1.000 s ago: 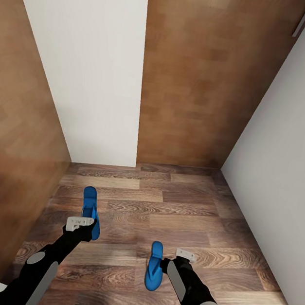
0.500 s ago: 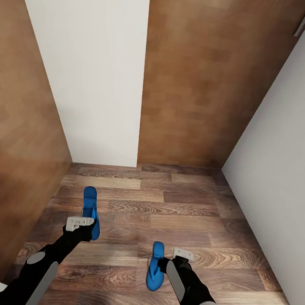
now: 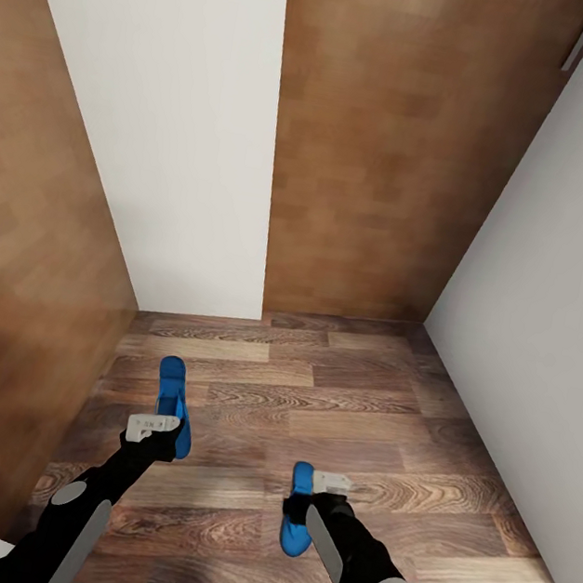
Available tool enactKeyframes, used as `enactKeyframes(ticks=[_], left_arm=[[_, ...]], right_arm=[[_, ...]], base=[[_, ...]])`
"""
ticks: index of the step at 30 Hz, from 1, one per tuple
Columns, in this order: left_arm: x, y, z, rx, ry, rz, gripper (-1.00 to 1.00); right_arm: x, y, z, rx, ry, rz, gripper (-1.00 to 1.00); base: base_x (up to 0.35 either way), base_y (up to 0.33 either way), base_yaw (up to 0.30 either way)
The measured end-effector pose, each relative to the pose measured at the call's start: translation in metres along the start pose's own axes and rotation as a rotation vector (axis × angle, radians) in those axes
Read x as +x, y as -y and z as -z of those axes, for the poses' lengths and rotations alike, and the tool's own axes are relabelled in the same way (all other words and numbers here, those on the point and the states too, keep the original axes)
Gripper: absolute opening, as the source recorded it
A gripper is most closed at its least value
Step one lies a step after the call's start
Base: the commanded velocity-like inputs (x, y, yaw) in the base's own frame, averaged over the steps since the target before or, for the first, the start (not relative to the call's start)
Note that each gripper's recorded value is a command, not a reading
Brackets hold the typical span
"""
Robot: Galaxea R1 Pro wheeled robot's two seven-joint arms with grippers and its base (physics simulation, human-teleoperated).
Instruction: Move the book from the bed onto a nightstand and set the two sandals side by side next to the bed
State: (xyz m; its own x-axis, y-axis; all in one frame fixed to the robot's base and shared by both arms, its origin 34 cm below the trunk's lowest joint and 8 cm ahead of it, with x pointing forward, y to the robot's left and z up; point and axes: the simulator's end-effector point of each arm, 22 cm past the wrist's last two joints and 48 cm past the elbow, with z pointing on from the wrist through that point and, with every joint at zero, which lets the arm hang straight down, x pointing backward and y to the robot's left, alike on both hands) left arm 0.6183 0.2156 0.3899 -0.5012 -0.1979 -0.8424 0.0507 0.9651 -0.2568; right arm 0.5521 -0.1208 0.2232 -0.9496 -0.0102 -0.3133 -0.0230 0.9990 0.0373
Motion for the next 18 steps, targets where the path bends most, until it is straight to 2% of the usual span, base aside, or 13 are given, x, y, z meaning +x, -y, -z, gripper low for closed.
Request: enactKeyframes(ticks=[6, 18], left_arm=[[0.0, 0.0001, 0.0, 0.0, 0.0, 0.0, -1.0], [0.0024, -0.0004, -0.0007, 0.0, -0.005, 0.001, -1.0]], right_arm=[[0.0, 0.0003, 0.0, 0.0, 0.0, 0.001, 1.0], [0.0017, 0.0002, -0.0016, 0.0, -0.004, 0.001, 1.0]], base=[[0.071, 0.147, 0.0], [0.006, 0.011, 0.0]])
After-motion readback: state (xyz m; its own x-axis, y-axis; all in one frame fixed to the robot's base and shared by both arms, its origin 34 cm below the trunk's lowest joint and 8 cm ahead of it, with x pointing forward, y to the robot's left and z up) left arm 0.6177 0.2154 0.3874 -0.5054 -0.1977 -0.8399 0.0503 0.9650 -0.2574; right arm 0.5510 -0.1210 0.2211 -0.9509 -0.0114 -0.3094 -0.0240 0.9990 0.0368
